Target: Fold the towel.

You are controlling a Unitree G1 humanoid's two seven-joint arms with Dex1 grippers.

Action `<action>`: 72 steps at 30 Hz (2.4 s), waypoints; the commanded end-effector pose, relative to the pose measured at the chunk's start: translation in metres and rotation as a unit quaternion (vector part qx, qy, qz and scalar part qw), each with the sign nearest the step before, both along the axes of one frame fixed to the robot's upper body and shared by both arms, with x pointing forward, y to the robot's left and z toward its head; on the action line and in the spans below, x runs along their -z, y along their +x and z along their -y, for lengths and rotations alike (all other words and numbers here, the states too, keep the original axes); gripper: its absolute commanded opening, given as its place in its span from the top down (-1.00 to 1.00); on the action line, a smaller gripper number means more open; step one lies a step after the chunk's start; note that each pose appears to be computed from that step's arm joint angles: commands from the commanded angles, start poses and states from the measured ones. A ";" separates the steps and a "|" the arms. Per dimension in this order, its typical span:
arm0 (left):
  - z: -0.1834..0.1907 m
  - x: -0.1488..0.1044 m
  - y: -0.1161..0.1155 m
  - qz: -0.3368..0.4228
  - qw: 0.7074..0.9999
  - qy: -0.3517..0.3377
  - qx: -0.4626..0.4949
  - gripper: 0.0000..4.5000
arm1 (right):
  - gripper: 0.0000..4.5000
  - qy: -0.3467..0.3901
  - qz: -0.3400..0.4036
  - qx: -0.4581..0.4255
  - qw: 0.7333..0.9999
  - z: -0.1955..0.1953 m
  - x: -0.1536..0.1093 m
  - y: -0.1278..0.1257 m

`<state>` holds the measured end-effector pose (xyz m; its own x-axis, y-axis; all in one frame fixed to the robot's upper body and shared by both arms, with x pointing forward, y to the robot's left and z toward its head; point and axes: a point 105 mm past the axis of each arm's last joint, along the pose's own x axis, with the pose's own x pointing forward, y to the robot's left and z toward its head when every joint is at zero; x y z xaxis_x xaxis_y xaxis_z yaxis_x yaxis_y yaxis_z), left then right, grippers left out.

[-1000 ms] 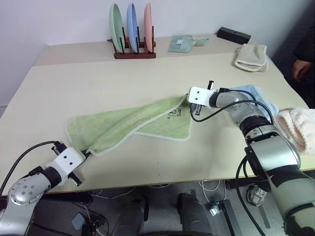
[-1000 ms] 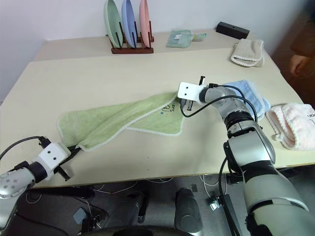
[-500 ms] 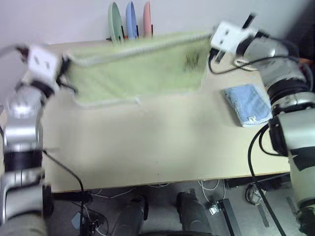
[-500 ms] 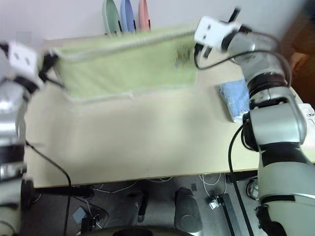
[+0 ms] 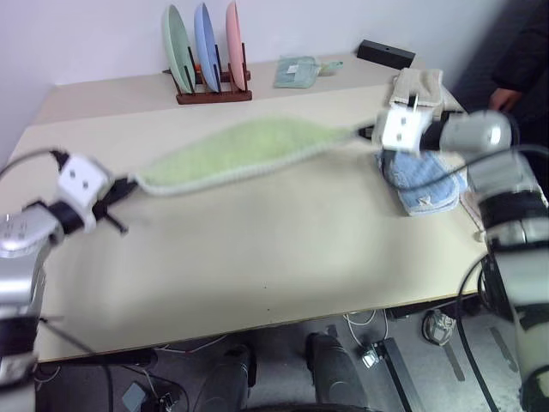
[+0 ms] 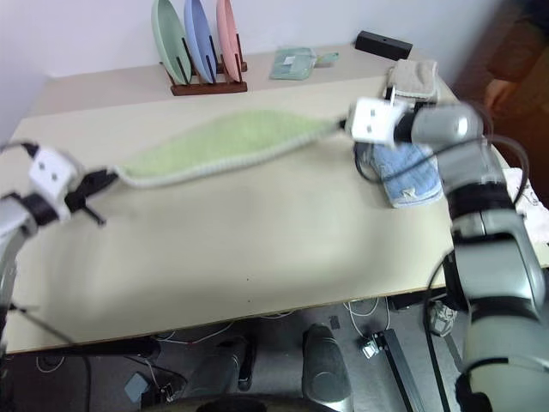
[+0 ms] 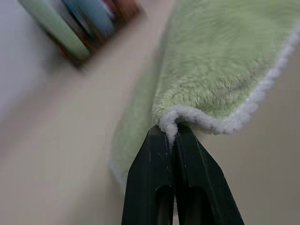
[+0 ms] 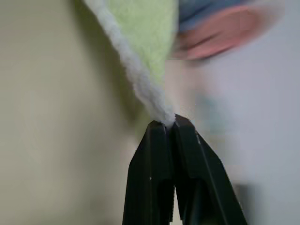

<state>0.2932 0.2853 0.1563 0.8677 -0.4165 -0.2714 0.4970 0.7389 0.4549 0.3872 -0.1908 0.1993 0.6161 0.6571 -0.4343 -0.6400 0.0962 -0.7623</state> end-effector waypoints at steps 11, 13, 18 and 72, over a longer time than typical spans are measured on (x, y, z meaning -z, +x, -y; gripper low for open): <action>0.028 0.019 -0.089 -0.176 0.982 -0.049 0.055 1.00 | 0.99 -0.004 -0.242 -0.027 0.970 0.017 0.017 -0.115; 0.027 0.020 -0.088 -0.177 0.982 -0.043 0.050 1.00 | 0.99 0.000 -0.221 -0.017 0.975 0.017 0.014 -0.107; 0.015 0.013 -0.055 -0.114 0.992 -0.051 0.013 1.00 | 0.99 0.014 -0.132 0.009 0.991 0.006 0.007 -0.054; 0.000 0.031 -0.080 -0.180 0.982 -0.054 0.005 1.00 | 0.99 0.009 -0.222 0.003 0.975 0.017 0.033 -0.072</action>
<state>0.2140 0.2868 0.1231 0.7216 -0.4705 -0.5078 0.6113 0.7773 0.1484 0.3169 -0.2103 0.1590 0.3650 0.6579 -0.6587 -0.9160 0.1275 -0.3803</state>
